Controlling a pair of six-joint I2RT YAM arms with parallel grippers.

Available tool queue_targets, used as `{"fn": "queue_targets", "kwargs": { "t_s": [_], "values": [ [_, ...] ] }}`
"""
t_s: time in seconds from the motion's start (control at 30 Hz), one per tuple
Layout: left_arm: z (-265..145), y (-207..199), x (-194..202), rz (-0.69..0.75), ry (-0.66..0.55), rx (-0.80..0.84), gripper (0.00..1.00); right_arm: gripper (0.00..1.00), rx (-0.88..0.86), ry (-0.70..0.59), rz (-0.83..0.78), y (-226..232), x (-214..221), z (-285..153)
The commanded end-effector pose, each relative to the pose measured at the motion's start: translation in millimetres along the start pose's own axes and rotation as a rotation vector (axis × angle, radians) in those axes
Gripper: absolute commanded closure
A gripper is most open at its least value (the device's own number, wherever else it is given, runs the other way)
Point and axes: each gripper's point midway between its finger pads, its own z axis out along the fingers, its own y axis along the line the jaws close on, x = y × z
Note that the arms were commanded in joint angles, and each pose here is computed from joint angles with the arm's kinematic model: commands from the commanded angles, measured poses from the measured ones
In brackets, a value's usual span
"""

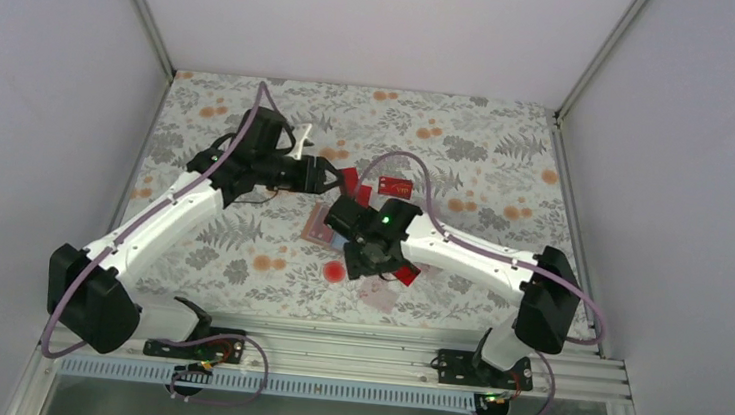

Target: Put the credit cards into the card holder

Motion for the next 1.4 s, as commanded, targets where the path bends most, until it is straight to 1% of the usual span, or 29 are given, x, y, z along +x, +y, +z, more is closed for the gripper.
{"fn": "queue_targets", "kwargs": {
  "t_s": [0.0,0.13,0.23,0.47,0.7,0.8,1.0,1.37],
  "values": [
    [-21,-23,-18,-0.089,-0.035,0.134,0.39,0.47,-0.037,-0.108,0.046,8,-30,-38],
    [-35,-30,-31,-0.096,-0.064,0.173,0.34,0.47,-0.085,-0.163,0.068,18,-51,-62],
    [-44,-34,-38,-0.111,-0.085,0.196,0.28,0.47,-0.127,-0.205,0.091,21,-65,-79],
    [-59,-46,-46,-0.125,-0.110,0.271,0.29,0.47,-0.212,-0.286,0.141,22,-91,-111],
    [-66,-56,-49,-0.106,-0.107,0.321,0.32,0.47,-0.289,-0.352,0.165,26,-112,-144],
    [-65,-58,-46,-0.090,-0.090,0.342,0.36,0.48,-0.305,-0.370,0.163,27,-118,-152],
    [-62,-58,-42,-0.061,-0.062,0.349,0.44,0.48,-0.324,-0.393,0.159,29,-124,-161],
    [-52,-54,-37,-0.070,-0.045,0.370,0.55,0.48,-0.364,-0.407,0.136,39,-132,-168]
  ]
}}
